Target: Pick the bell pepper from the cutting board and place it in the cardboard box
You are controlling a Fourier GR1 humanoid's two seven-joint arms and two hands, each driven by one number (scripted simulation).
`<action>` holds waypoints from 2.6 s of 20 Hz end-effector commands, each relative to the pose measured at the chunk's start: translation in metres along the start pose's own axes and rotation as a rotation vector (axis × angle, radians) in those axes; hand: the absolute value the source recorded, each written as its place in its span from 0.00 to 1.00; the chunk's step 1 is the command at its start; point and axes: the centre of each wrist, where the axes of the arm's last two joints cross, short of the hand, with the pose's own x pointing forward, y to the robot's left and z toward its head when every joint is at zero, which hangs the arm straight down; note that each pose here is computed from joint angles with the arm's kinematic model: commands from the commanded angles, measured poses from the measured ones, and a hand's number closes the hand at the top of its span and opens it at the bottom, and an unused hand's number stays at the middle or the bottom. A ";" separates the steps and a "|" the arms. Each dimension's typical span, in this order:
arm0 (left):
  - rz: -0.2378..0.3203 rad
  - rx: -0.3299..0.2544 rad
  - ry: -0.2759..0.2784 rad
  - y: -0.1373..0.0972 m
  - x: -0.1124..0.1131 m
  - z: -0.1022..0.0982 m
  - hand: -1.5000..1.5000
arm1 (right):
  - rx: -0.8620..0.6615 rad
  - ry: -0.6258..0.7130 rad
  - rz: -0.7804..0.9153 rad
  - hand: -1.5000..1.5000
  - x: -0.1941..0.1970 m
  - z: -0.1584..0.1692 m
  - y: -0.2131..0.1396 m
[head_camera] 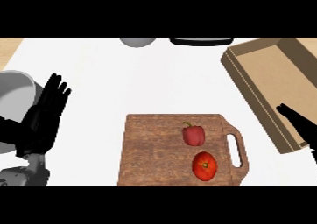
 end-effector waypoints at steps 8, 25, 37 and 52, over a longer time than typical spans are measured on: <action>0.009 -0.003 -0.006 -0.013 0.020 0.000 0.50 | 0.096 -0.015 -0.049 0.00 0.095 -0.009 0.017; -0.005 0.001 -0.008 -0.002 -0.020 0.017 0.50 | 0.110 0.099 -0.033 0.00 0.114 -0.044 0.080; -0.002 0.021 0.005 0.003 -0.008 0.002 0.50 | 0.145 0.111 -0.039 0.00 0.102 -0.044 0.117; -0.002 0.009 -0.012 0.019 -0.005 0.001 0.50 | 0.132 0.162 0.027 0.00 0.075 -0.064 0.139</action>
